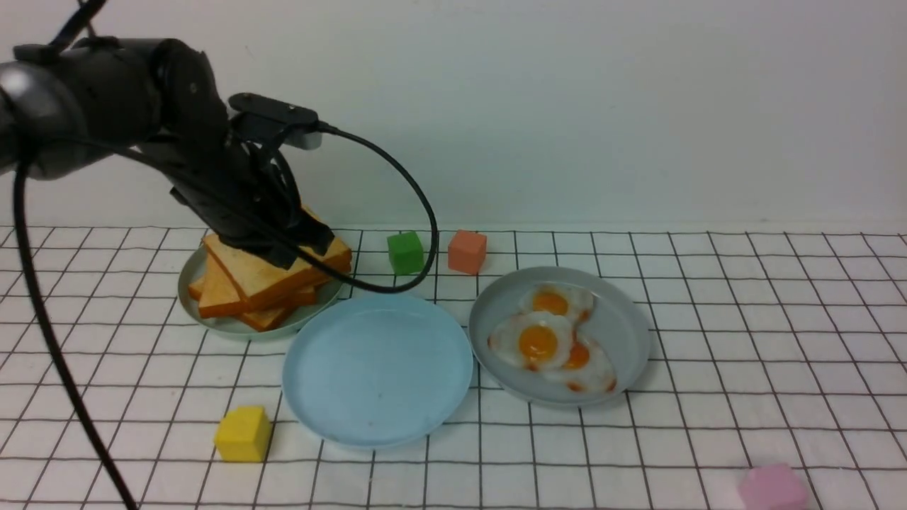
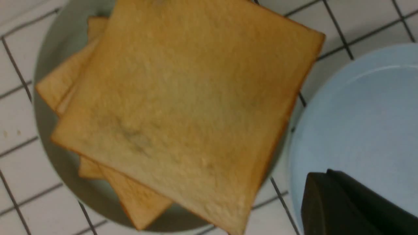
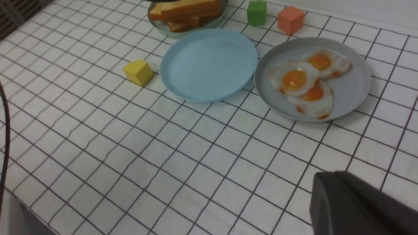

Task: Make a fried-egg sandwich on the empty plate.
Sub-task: Use the left arm to grab a slice of bread

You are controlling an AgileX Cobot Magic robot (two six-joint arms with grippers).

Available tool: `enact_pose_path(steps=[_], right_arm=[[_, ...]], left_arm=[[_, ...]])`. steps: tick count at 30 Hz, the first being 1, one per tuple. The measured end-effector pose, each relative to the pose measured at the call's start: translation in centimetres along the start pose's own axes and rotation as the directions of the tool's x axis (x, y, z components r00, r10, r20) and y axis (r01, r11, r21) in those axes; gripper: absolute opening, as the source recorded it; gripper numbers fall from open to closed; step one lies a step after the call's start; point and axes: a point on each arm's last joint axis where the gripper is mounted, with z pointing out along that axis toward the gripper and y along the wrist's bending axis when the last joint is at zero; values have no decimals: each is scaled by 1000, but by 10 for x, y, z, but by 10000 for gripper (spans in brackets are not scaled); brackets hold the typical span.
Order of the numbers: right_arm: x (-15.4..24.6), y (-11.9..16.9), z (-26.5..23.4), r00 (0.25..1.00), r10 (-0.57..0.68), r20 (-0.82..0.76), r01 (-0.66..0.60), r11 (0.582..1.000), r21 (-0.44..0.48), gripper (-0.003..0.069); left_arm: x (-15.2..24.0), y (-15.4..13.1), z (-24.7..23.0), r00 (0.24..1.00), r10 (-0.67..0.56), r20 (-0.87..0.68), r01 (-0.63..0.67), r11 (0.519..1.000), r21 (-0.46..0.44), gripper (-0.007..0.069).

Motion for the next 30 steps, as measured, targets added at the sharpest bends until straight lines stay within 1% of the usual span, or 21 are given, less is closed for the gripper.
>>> enact_pose_path(steps=[2,4,6,7,8,9,11,12,13,14,15,18,26,30], right_arm=[[0,-1,0,1000,-7,-5,7,1000,8,6],[1,-1,0,1000,-11,-6,11,1000,10,6],[1,-1,0,1000,-14,-6,14,1000,10,6],[1,-1,0,1000,-14,-6,14,1000,10,6],[1,-1,0,1000,-15,-7,15,1000,11,6],[1,-1,0,1000,-16,-7,16,1000,9,6],[1,-1,0,1000,-16,-7,16,1000,10,7],[1,-1,0,1000,-16,-7,16,1000,10,8],[1,-1,0,1000,-16,-7,16,1000,10,8],[1,-1,0,1000,-16,-7,16,1000,10,8],[1,-1,0,1000,-17,-7,17,1000,10,11],[0,-1,0,1000,-17,-3,17,1000,11,12],[0,-1,0,1000,-16,-1,16,1000,12,18],[0,-1,0,1000,-16,-1,16,1000,12,20]], left_arm=[[-5,3,9,1000,23,-3,-23,1000,-17,32],[-8,6,16,998,64,-2,-64,997,-41,92],[-9,10,25,990,139,-8,-139,988,-71,171],[-9,10,24,990,141,-7,-142,987,-74,180],[-7,11,32,982,188,-20,-189,978,-85,260],[-7,12,35,979,205,-20,-206,974,-90,304],[-7,12,40,976,218,-19,-219,971,-94,351],[-7,12,45,975,222,-20,-223,970,-93,409],[-6,12,48,975,222,-18,-223,971,-91,428],[-6,12,48,975,222,-18,-223,971,-90,433],[-6,12,52,976,217,-14,-218,972,-85,459],[-6,12,57,976,216,-15,-217,973,-83,476],[-8,12,55,976,219,-9,-219,972,-89,479],[-11,13,42,975,221,14,-218,971,-99,480]])
